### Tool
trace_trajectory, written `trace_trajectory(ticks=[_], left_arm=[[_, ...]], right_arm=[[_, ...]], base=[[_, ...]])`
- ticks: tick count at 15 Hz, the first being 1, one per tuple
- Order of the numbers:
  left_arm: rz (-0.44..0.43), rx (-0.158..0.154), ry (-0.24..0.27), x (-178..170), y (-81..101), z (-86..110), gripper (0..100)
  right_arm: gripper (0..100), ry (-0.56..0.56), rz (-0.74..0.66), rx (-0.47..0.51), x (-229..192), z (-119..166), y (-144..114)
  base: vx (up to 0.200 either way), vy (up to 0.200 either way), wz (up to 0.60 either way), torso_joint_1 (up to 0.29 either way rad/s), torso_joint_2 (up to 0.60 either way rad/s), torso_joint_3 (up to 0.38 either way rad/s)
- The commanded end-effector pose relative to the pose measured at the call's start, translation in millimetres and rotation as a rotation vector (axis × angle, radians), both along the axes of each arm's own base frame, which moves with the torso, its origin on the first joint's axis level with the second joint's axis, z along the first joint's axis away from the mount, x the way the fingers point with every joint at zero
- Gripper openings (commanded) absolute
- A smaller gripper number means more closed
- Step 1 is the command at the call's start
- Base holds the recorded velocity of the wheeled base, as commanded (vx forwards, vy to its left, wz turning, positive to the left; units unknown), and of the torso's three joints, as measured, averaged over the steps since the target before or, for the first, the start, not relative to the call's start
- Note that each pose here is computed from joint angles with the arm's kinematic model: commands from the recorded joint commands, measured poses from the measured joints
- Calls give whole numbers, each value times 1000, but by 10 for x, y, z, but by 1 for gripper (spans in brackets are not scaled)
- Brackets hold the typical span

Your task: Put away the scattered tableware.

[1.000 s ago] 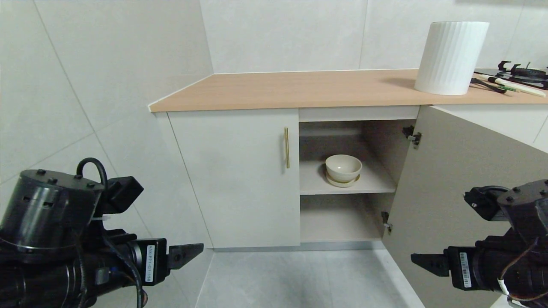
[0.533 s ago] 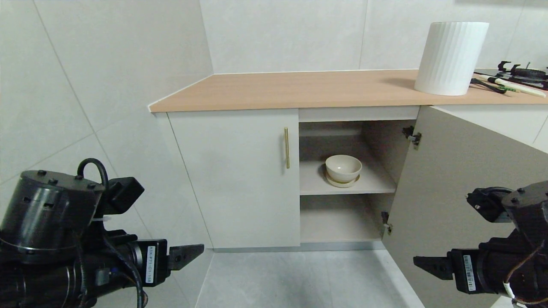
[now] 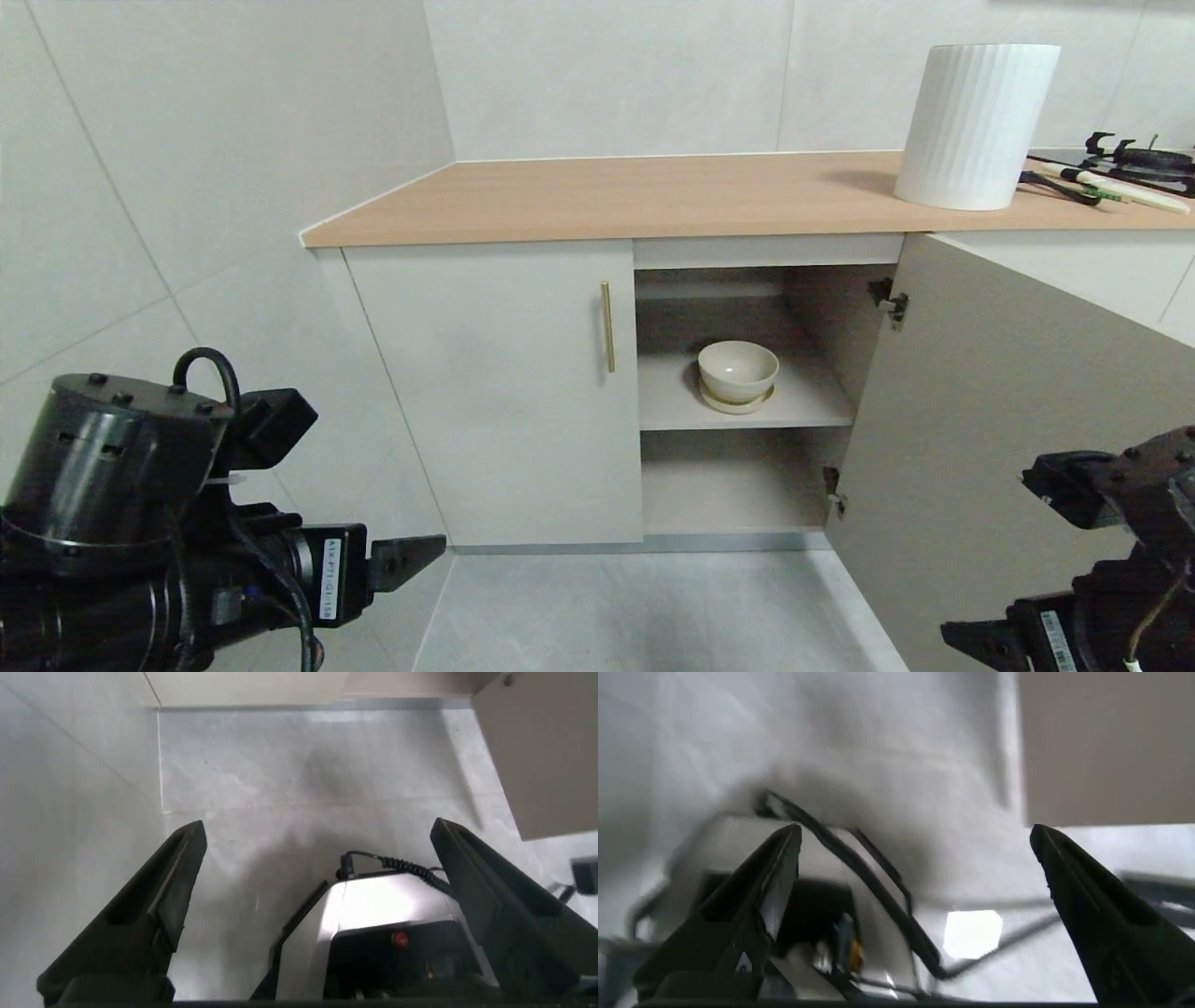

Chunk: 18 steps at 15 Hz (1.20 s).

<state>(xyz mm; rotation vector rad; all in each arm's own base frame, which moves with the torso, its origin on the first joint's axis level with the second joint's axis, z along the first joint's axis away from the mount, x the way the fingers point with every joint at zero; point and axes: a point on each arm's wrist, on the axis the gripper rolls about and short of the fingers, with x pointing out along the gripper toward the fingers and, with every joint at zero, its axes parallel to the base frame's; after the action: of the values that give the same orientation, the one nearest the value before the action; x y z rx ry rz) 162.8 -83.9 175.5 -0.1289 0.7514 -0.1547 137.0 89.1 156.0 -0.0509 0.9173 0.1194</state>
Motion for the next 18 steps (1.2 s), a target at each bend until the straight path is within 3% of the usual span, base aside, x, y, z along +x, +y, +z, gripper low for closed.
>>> trace_trajectory(ticks=[1, 8, 11, 18], left_arm=[[1, 2, 4, 3, 1, -8, 100], [1, 2, 4, 6, -2, -7, 100], [2, 1, 4, 6, -2, -7, 100], [1, 2, 4, 6, -2, -7, 100]], right_arm=[[100, -5, 20, -11, -51, 37, -33], [100, 112, 96, -145, -290, 60, -205], [100, 134, 109, -163, -351, 72, -251], [100, 38, -173, -103, -97, 368, -512]], base=[[0, -200, 0, -7, -2, 2], [0, -200, 0, 4, 4, 2], [0, 0, 0, 0, 0, 0], [0, 0, 0, 0, 0, 0]])
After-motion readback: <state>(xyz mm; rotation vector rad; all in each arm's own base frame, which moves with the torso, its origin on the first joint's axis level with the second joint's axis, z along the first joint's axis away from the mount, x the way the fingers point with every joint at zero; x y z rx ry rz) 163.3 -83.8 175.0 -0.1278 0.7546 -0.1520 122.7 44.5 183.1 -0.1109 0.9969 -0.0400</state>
